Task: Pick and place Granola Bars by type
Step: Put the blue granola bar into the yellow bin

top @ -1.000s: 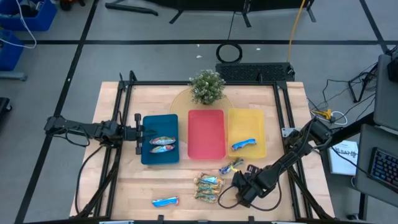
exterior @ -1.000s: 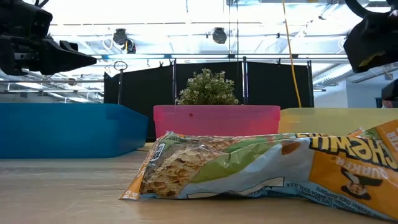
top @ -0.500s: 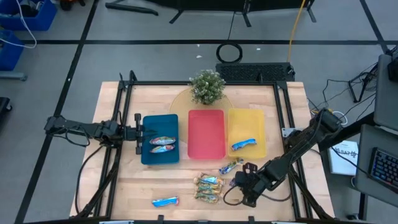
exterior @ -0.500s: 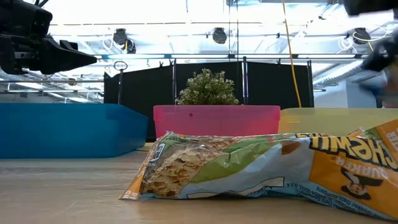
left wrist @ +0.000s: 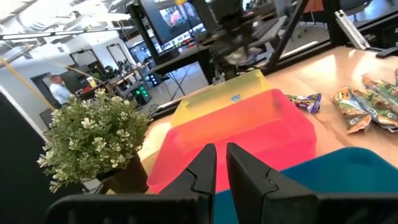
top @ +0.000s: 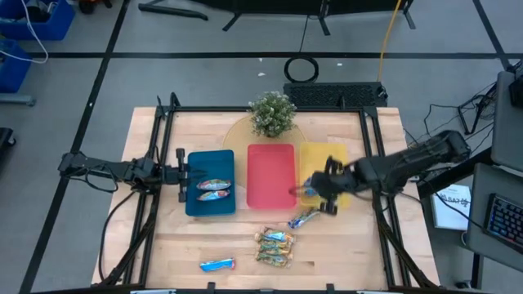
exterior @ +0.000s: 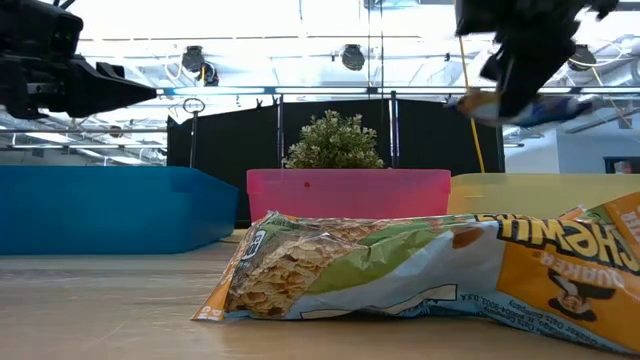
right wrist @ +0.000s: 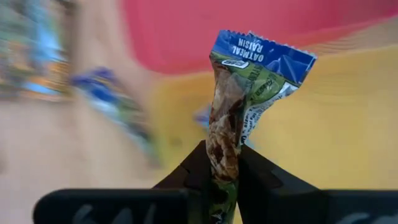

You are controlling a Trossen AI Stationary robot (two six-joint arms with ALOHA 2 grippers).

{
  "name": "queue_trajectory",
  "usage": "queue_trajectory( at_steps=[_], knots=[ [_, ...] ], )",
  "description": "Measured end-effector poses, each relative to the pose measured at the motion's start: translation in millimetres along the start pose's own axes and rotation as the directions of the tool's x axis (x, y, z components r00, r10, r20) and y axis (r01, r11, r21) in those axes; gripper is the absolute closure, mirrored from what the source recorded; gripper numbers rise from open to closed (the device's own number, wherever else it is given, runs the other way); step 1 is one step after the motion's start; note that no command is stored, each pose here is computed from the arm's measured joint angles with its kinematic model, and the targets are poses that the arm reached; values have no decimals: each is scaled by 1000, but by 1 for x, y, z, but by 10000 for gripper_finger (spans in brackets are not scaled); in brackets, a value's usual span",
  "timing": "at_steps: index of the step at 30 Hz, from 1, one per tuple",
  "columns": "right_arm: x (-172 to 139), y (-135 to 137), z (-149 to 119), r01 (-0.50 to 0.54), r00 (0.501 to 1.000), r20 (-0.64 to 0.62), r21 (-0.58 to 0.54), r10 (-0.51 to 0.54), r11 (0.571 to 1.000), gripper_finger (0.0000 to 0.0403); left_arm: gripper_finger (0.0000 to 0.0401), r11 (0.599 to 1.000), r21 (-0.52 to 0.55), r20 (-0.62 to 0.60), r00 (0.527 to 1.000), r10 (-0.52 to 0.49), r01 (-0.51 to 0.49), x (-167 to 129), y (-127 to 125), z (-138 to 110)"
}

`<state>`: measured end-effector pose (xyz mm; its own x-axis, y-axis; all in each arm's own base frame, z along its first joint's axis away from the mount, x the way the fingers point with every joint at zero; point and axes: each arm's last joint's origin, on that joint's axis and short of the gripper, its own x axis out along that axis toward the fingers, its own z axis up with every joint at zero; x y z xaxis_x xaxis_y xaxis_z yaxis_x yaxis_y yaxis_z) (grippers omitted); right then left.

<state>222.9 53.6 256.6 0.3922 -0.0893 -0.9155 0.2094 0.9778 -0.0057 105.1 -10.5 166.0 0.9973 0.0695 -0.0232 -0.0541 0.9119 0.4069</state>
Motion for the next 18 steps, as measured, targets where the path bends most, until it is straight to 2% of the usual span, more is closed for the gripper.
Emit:
queue_trajectory(
  at_steps=[4, 9, 13, 18],
  knots=[
    [10, -27, 7, 56, 996, -62, -133, -65, 990, 365, 354, 1000, 0, -11, 1000, 26, -26, 0, 1, 0],
    [30, -39, 13, 66, 983, -144, -290, -111, 955, 360, 354, 992, -13, -12, 992, 122, -122, 0, 5, 2],
    [53, -47, 6, 62, 960, -237, -335, -148, 940, 355, 354, 983, -78, -17, 987, 163, -163, -1, 6, 3],
    [80, -58, -17, 53, 927, -333, -342, -173, 938, 365, 354, 974, -149, -19, 986, 168, -169, -1, 6, 3]
  ],
)
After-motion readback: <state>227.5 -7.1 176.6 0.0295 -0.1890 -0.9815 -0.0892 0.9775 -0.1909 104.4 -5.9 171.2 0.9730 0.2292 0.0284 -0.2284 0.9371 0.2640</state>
